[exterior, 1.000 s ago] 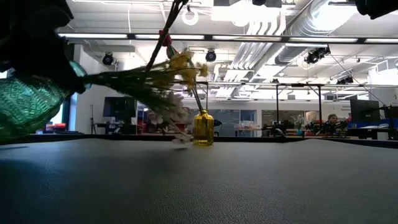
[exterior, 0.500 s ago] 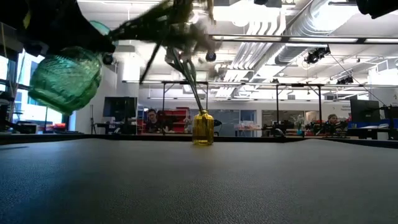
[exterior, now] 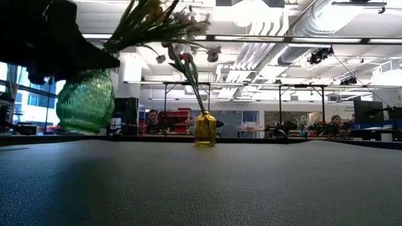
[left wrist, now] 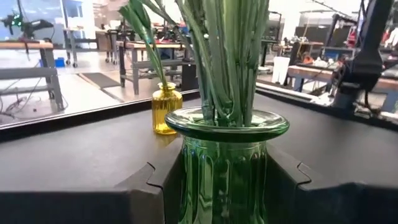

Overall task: Sort flowers into vase by color
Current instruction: Put the yellow flowers into the green vase

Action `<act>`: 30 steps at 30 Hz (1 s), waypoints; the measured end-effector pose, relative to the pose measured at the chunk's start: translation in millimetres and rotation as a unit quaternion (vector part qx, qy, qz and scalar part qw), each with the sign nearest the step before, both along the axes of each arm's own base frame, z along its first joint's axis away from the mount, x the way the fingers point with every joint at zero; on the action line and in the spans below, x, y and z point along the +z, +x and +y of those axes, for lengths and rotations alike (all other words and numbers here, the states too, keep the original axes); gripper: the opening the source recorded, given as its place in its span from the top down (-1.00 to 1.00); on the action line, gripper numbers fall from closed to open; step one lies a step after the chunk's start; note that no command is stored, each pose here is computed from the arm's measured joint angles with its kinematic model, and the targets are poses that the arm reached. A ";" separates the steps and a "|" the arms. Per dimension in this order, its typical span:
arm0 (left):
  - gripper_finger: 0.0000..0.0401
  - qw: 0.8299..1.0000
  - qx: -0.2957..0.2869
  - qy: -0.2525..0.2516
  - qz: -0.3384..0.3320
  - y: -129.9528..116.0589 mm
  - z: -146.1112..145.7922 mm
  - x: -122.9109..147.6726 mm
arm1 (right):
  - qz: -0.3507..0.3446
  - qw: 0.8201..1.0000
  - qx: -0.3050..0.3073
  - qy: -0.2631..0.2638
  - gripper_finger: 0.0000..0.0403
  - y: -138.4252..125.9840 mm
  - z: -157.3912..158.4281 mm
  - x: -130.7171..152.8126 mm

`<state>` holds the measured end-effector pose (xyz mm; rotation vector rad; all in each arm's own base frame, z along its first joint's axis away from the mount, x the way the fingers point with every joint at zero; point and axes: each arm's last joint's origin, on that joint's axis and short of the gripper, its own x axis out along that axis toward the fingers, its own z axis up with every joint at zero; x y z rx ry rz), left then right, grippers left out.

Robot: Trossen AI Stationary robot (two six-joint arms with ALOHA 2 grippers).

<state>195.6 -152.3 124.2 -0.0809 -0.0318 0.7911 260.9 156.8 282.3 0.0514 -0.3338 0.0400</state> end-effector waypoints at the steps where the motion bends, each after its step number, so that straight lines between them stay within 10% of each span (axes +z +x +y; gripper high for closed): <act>1: 0.32 1.000 -0.002 0.005 0.005 0.3 -1.6 -2.7 | 0.001 1.000 -0.002 0.001 1.00 2.8 0.2 1.5; 30: 0.29 0.998 -0.032 0.062 0.006 -6.9 -28.4 -53.3 | 0.157 0.982 -0.092 -0.058 1.00 182.0 -6.8 33.1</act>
